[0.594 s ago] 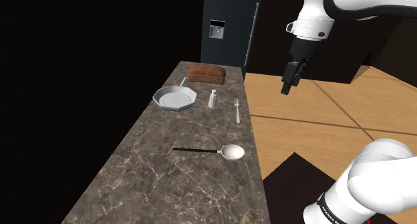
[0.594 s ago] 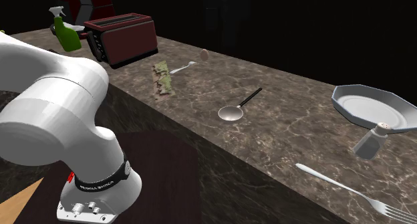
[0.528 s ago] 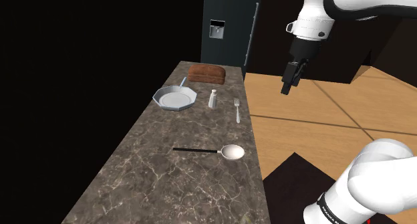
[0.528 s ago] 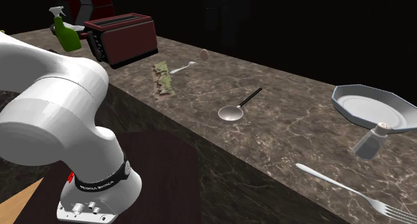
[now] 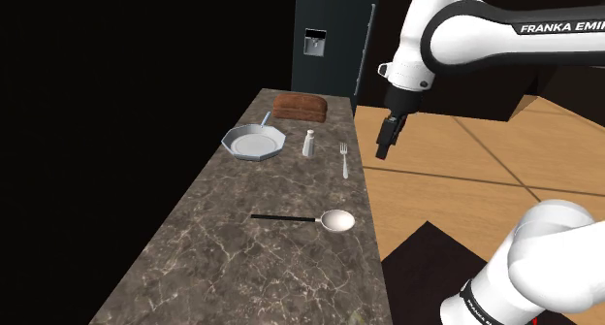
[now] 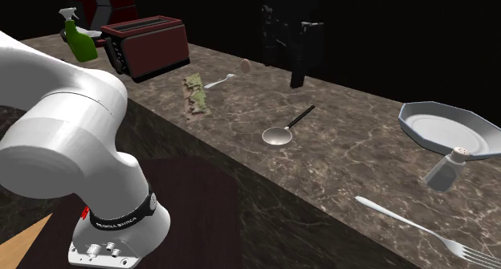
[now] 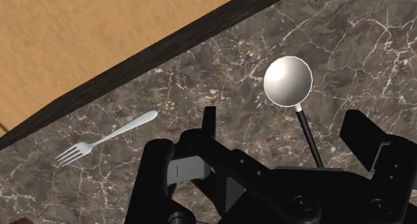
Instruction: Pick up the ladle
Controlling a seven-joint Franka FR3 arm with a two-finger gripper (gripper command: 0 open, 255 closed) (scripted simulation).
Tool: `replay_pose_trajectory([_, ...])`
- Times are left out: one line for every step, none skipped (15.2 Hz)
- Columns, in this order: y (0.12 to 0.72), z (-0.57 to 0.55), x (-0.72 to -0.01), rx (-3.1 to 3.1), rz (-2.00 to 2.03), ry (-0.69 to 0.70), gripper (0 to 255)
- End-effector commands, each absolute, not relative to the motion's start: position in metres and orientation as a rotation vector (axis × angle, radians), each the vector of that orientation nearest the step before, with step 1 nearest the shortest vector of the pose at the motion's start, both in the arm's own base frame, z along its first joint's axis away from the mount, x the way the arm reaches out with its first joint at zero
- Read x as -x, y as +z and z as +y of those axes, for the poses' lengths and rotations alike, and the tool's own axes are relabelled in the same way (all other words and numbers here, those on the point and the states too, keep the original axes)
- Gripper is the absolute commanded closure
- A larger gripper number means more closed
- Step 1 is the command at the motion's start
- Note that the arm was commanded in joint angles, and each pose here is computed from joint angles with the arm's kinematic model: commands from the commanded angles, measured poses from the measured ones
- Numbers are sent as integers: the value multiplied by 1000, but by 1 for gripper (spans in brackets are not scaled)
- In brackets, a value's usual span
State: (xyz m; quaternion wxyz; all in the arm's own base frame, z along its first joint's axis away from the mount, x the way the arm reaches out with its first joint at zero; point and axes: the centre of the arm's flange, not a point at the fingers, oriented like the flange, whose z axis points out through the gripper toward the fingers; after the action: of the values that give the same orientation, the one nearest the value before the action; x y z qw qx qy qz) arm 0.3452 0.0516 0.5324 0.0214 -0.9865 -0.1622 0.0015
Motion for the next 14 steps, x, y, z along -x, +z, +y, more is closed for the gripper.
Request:
replay_pose_trajectory([512,63,-357,3037,-569,-9,0])
replay_pose_trajectory([502,69,-363,3027,-602,-13,0])
replay_pose_trajectory([492,76,-368,3016,-634,-18,0])
replay_pose_trajectory([483,82,-373,3005,-665,-23,0])
replay_pose_trajectory([473,89,-379,2994,-697,-27,0])
replay_pose_trajectory([463,95,-384,2982,-729,-32,0])
replay_pose_trajectory([454,102,-389,2970,-760,-37,0])
replay_pose_trajectory([444,109,-394,2957,-791,-41,0])
replay_pose_trajectory([435,116,-398,2944,-822,-46,0])
replay_pose_trajectory([426,124,-403,2931,-853,-51,0])
replay_pose_trajectory([416,131,-407,2918,-884,-55,0])
replay_pose_trajectory([407,139,-412,2904,-914,-60,0])
replay_pose_trajectory([398,146,-416,2890,-944,-64,0])
replay_pose_trajectory([388,154,-420,2876,-974,-69,0])
